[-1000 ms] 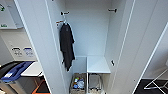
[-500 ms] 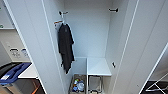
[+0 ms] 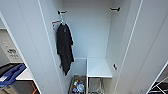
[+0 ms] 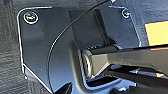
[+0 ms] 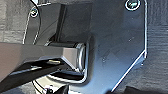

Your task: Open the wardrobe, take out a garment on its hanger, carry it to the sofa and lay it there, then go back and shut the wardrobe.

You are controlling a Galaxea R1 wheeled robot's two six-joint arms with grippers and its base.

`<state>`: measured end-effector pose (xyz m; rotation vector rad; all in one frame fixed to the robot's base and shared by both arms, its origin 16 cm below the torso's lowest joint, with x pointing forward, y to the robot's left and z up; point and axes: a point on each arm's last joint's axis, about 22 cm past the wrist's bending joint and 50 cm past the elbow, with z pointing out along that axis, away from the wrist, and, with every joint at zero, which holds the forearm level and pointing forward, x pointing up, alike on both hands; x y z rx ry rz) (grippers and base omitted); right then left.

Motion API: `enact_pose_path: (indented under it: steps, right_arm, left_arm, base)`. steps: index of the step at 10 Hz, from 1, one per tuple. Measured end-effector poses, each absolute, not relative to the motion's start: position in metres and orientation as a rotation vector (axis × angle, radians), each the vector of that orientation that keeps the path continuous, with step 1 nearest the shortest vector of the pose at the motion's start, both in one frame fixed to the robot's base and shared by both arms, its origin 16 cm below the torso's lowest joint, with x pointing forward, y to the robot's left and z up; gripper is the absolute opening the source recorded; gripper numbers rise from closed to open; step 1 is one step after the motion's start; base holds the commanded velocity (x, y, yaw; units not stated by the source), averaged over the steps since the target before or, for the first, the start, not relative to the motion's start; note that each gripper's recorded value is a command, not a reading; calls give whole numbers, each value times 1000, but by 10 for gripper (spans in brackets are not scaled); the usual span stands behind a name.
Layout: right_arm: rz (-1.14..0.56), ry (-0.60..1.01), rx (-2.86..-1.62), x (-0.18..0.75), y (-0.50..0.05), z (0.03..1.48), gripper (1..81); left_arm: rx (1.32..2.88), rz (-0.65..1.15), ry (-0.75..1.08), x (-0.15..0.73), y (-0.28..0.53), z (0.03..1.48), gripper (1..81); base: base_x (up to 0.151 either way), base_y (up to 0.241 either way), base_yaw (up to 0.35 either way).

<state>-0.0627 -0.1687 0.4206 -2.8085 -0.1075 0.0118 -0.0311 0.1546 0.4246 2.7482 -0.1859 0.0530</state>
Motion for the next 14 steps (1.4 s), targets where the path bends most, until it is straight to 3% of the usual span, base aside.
enact_pose_path:
  steps: [3, 7, 11, 14]
  right_arm:
    - [22, -108, -2806, -68, -167, 421, 811]
    - [22, -106, -2805, -66, -167, 421, 811]
    - [15, -100, -2764, -59, -168, 427, 811]
    - [-25, -78, -2730, -27, -203, 439, 811]
  left_arm:
    - [2756, 31, -172, -43, 158, 424, 811]
    - [2866, -83, 97, -70, 204, 418, 811]
    - [2892, -149, -107, -82, 202, 417, 811]
    - [2847, -141, 30, -68, 220, 423, 811]
  base:
    - [0, 0, 0]
    - [0, 0, 0]
    - [0, 0, 0]
    - [0, 0, 0]
